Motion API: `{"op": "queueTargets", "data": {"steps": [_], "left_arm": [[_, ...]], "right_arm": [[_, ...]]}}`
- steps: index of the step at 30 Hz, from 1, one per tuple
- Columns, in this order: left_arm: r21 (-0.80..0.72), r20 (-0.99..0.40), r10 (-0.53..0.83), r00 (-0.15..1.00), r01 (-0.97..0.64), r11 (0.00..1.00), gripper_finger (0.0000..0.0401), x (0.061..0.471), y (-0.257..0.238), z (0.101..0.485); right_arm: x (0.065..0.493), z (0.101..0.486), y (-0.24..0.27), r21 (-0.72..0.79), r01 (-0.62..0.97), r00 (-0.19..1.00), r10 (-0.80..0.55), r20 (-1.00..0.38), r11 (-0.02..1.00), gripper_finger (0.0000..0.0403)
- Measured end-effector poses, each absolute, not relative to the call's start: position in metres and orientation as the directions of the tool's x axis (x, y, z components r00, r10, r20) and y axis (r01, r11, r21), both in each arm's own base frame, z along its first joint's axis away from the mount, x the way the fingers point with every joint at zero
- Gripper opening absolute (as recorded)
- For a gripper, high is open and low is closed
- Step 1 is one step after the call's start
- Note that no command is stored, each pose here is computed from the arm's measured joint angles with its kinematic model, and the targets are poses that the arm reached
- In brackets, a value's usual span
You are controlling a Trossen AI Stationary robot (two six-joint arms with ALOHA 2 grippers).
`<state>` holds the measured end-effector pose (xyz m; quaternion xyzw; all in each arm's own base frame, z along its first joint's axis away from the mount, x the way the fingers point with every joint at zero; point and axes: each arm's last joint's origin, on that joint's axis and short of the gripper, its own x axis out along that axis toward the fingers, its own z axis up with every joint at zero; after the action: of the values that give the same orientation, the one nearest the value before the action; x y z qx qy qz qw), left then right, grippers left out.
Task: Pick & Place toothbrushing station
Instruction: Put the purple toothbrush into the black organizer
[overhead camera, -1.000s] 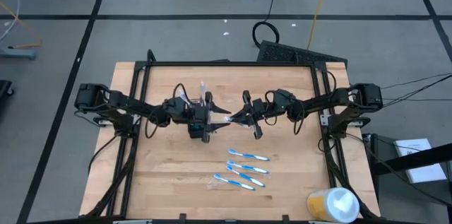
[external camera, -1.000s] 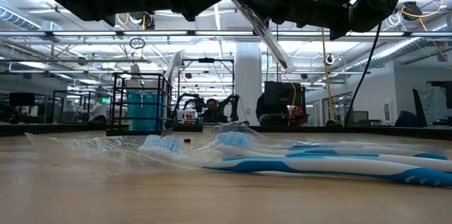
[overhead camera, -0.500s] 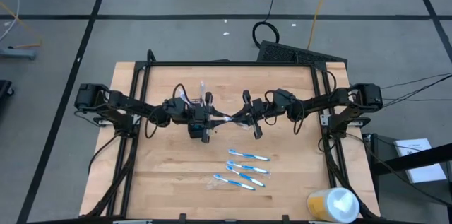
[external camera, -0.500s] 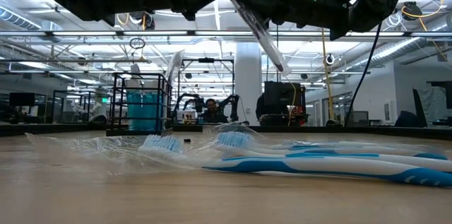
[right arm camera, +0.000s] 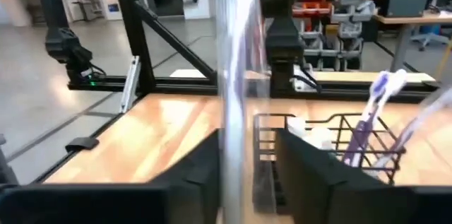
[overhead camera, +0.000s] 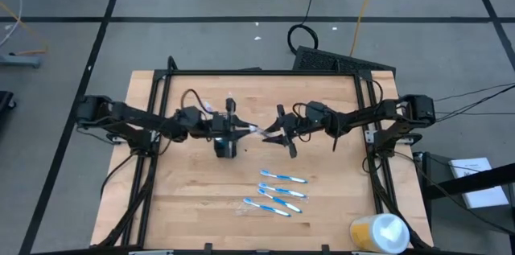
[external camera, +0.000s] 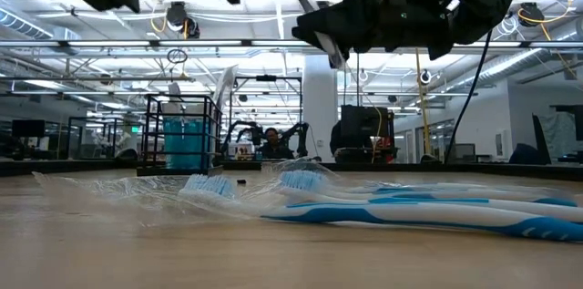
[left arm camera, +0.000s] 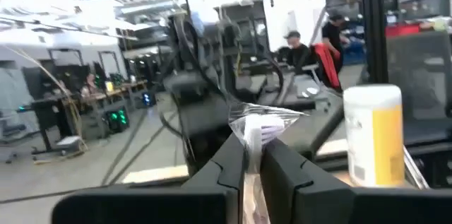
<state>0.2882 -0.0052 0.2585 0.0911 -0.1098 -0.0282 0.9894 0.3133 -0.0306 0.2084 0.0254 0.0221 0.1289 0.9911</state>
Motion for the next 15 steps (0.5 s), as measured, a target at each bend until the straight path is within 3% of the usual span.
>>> {"op": "queueTargets", "data": {"steps": [7, 15], "left_arm": [[0.121, 0.132, 0.094, 0.987, -0.110, 0.986, 0.0034, 0.260, 0.000, 0.283], [0.075, -0.004, 0.311, 0.950, -0.310, 0.948, 0.0022, 0.225, 0.003, 0.294]], "right_arm": [[0.312, 0.205, -0.040, 0.083, -0.220, 0.971, 0.227, -0.075, 0.972, 0.0216], [0.310, 0.201, -0.051, 0.143, -0.175, 0.974, 0.193, -0.116, 0.974, 0.0257]]}}
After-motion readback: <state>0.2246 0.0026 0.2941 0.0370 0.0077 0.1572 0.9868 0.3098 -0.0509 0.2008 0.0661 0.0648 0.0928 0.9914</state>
